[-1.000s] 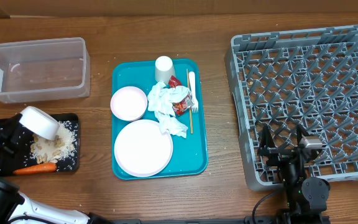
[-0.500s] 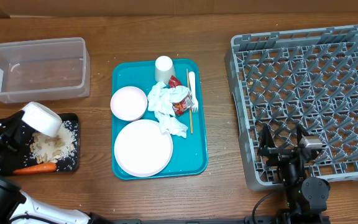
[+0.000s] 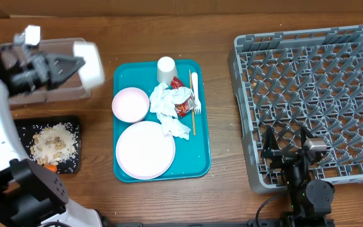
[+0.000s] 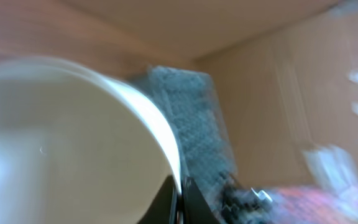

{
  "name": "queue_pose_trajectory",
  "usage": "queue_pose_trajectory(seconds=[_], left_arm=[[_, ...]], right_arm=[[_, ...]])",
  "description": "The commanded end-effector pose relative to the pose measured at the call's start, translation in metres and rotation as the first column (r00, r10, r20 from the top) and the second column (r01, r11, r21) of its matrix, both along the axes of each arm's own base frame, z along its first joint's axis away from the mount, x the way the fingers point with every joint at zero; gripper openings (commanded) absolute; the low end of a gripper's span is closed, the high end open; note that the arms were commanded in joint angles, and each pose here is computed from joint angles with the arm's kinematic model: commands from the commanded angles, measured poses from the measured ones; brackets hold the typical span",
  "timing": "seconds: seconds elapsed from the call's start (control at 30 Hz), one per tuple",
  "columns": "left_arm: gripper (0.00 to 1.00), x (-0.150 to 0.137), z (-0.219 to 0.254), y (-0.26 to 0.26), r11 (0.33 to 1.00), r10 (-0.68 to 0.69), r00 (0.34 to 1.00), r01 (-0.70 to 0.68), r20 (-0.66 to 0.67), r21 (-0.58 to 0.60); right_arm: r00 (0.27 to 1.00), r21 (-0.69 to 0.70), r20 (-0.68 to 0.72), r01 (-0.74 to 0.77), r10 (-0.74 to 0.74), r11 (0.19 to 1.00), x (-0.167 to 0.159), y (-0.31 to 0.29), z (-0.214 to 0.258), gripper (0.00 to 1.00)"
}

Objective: Sort waste into correct bins and load items into the dishwasher rack
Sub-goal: 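Tip the back bowl over the black tray to dump its contents, then place the emptied bowl back on the teal tray with the left gripper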

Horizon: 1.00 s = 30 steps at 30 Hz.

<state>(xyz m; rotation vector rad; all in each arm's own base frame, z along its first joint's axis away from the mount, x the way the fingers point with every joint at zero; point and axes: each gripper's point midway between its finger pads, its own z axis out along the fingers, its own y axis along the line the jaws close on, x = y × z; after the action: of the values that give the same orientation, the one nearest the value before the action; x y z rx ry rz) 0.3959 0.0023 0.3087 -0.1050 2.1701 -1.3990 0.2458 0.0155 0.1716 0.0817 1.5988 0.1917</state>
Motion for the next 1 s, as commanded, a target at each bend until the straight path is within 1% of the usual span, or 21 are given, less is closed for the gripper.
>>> queue_pose_trajectory(seconds=[0.0, 0.07, 0.1, 0.2, 0.23, 0.27, 0.3, 0.37, 0.43, 0.53, 0.63, 0.77, 0.9, 0.97], left_arm=[[0.04, 0.034, -0.017, 0.012, 0.897, 0.357, 0.915, -0.279, -0.188, 0.343], [0.04, 0.046, -0.010, -0.002, 0.861, 0.363, 0.925, -0.288, -0.110, 0.420], [0.04, 0.058, -0.007, -0.013, 0.810, 0.381, 0.924, -0.315, -0.037, 0.494], [0.04, 0.075, -0.015, -0.034, 0.695, 0.416, 0.907, -0.360, 0.061, 0.622], [0.04, 0.082, -0.023, -0.039, 0.624, 0.435, 0.895, -0.379, 0.099, 0.684], [0.04, 0.086, -0.030, -0.046, 0.587, 0.436, 0.892, -0.380, 0.117, 0.714], [0.04, 0.093, -0.042, -0.056, 0.536, 0.434, 0.890, -0.379, 0.138, 0.755], [0.04, 0.103, -0.069, -0.075, 0.492, 0.415, 0.900, -0.346, 0.134, 0.799], [0.04, 0.110, -0.099, -0.088, 0.466, 0.400, 0.911, -0.299, 0.103, 0.833], [0.04, 0.121, -0.136, -0.093, 0.457, 0.394, 0.917, -0.251, 0.058, 0.853], [0.04, 0.125, -0.169, -0.094, 0.445, 0.394, 0.919, -0.200, 0.010, 0.873], [0.04, 0.122, -0.202, -0.095, 0.436, 0.391, 0.919, -0.132, -0.055, 0.890], [0.04, 0.114, -0.215, -0.103, 0.477, 0.367, 0.922, -0.071, -0.125, 0.876], [0.04, 0.112, -0.216, -0.103, 0.476, 0.367, 0.921, -0.064, -0.132, 0.877]], right_arm=[[1.000, -0.007, 0.004, 0.008, -0.008, 1.000, 0.000, -0.001, -0.002, 1.00], [1.000, -0.007, 0.004, 0.008, -0.008, 1.000, 0.000, -0.001, -0.002, 1.00], [1.000, -0.007, 0.004, 0.008, -0.008, 1.000, 0.000, -0.001, -0.002, 1.00], [1.000, -0.007, 0.003, 0.007, -0.007, 1.000, 0.000, -0.001, -0.002, 1.00], [1.000, -0.007, 0.002, 0.008, -0.008, 1.000, 0.000, -0.001, -0.002, 1.00], [1.000, -0.007, 0.002, 0.008, -0.008, 1.000, 0.000, -0.001, -0.002, 1.00], [1.000, -0.007, 0.002, 0.008, -0.008, 1.000, 0.000, -0.001, -0.002, 1.00], [1.000, -0.007, 0.002, 0.007, -0.007, 1.000, 0.000, -0.001, -0.002, 1.00], [1.000, -0.007, 0.002, 0.008, -0.008, 1.000, 0.000, -0.001, -0.002, 1.00], [1.000, -0.007, 0.002, 0.008, -0.008, 1.000, 0.000, -0.001, -0.002, 1.00], [1.000, -0.007, 0.002, 0.008, -0.008, 1.000, 0.000, -0.001, -0.002, 1.00], [1.000, -0.007, 0.002, 0.008, -0.008, 1.000, 0.000, -0.001, -0.002, 1.00], [1.000, -0.007, 0.002, 0.007, -0.007, 1.000, 0.000, -0.001, -0.002, 1.00], [1.000, -0.007, 0.002, 0.008, -0.008, 1.000, 0.000, -0.001, -0.002, 1.00]])
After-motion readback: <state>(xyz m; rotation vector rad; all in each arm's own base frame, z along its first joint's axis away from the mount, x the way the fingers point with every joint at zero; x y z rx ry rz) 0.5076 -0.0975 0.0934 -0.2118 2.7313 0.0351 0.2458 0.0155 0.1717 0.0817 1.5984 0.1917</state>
